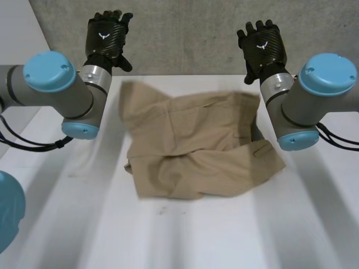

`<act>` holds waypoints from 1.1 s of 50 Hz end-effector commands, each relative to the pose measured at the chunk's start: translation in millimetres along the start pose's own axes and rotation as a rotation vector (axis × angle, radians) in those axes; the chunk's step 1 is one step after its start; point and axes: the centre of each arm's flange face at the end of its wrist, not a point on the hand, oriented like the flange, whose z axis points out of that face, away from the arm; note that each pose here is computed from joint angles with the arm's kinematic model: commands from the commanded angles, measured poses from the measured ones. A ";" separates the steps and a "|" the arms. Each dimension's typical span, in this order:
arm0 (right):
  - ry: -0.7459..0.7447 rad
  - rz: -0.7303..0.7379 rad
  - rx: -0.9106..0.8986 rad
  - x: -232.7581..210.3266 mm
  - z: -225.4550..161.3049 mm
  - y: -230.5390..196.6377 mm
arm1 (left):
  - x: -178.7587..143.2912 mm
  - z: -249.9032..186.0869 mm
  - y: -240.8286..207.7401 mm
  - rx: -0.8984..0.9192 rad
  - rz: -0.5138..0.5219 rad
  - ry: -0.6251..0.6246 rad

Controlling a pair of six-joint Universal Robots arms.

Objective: Fold the shorts.

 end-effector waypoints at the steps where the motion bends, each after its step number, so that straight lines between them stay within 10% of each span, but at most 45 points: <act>1: -0.031 -0.014 -0.070 1.3 -12.9 -1.6 | 1.3 -10.4 -4.0 0.002 -0.001 0.005; 18: -0.249 0.031 -0.560 17.5 -128.7 -1.2 | 20.8 -121.9 -41.2 -0.291 -0.034 0.123; 33: -0.426 0.095 -0.651 21.5 -189.4 20.9 | 75.3 -280.5 -52.0 -0.710 -0.179 0.339; 55: -0.392 -0.053 -0.534 10.6 -158.8 87.9 | 88.8 -250.4 18.9 -0.754 -0.174 0.211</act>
